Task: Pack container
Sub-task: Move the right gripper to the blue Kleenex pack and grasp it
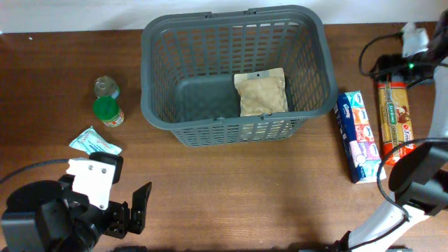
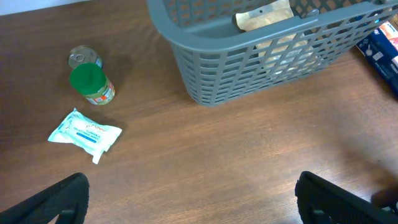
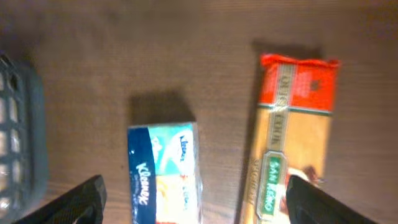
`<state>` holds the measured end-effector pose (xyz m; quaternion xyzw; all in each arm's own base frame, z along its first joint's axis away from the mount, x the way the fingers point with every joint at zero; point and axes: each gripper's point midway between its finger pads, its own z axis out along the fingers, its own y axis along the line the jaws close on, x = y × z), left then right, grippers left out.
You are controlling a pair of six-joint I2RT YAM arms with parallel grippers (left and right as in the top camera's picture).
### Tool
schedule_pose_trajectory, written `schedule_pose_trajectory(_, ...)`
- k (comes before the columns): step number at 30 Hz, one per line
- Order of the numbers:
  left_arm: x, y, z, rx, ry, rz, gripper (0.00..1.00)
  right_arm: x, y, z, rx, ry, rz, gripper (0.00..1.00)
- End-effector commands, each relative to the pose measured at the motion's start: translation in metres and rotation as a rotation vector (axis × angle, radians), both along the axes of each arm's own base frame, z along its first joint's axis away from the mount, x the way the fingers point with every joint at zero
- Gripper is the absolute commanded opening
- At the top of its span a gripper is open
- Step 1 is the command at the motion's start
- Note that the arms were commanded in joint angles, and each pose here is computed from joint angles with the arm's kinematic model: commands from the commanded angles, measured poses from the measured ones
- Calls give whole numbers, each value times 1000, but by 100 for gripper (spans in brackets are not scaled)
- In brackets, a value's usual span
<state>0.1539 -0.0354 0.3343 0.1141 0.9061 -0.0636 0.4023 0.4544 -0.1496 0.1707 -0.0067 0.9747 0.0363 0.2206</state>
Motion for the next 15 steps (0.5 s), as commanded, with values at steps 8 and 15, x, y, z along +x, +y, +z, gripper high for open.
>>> schedule_pose_trajectory(8,0,-2,0,-6,3,-12,99,-18,34,-71,106,41,191,90)
schedule_pose_trajectory(15,0,-2,0,-6,3,-13,99,-31,49,-107,131,92,208,93)
